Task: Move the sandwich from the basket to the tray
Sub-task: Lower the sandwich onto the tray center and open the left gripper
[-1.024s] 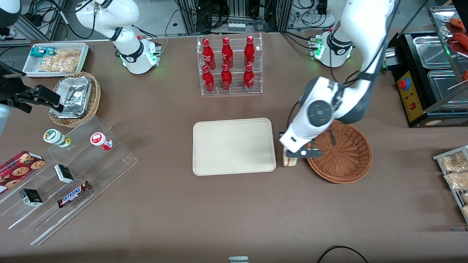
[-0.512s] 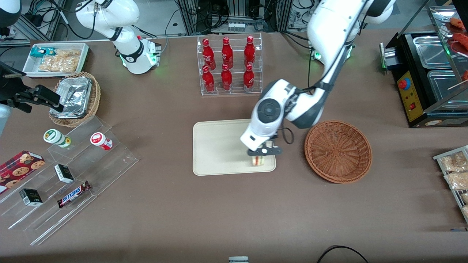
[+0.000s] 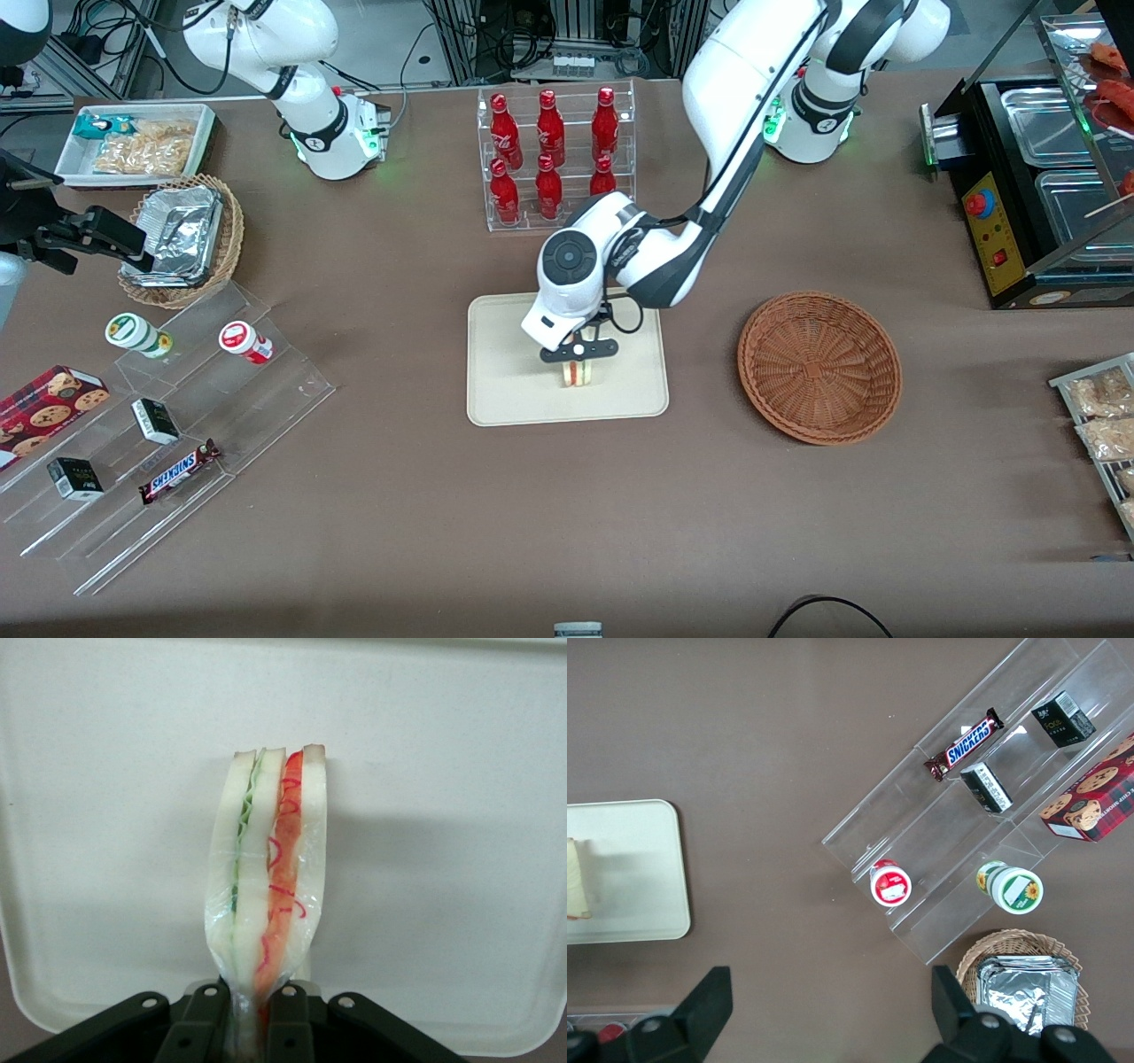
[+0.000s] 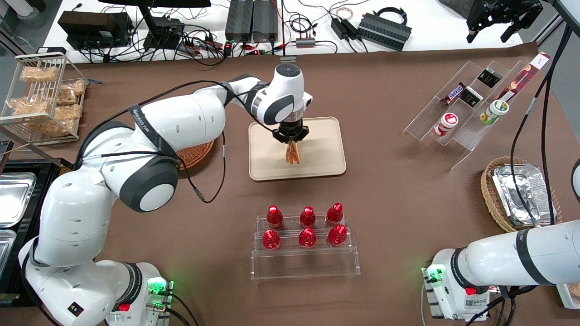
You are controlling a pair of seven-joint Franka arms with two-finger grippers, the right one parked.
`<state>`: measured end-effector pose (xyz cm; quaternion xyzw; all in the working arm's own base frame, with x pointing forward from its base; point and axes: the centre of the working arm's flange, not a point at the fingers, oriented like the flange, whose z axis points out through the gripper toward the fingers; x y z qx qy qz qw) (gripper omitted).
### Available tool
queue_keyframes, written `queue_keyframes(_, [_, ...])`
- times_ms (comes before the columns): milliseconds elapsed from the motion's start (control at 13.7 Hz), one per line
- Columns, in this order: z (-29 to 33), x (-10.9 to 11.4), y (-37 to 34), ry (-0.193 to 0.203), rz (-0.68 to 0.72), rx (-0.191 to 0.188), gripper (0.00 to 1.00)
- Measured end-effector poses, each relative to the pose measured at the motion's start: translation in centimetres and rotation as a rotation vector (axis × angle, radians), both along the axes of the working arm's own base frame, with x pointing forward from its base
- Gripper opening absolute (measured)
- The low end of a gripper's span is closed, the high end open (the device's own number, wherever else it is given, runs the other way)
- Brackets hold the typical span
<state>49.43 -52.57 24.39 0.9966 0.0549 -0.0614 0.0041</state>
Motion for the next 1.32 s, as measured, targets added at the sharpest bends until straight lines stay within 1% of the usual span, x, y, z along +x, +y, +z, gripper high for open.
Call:
queue_keyframes(439, [-0.9, -0.1, -1.0, 0.000, -0.009, -0.002, 0.15])
queue_keyframes(512, [-0.9, -0.1, -1.0, 0.000, -0.009, -0.003, 0.20])
queue_keyframes(659, [-0.6, 0.1, -1.1, -0.005, -0.007, -0.006, 0.39])
queue_keyframes(805, [0.1, 0.4, -1.3, -0.015, -0.006, -0.016, 0.61])
queue_keyframes(951, [1.9, 1.0, -1.3, -0.033, -0.001, -0.027, 0.78])
queue_keyframes(1024, [3.4, 1.2, -0.9, -0.032, 0.002, -0.023, 0.90])
queue_keyframes(1098, [5.0, 1.5, -0.4, -0.028, 0.006, -0.015, 0.99])
queue_keyframes(1317, [10.1, 2.0, 1.4, -0.031, 0.022, -0.003, 1.00])
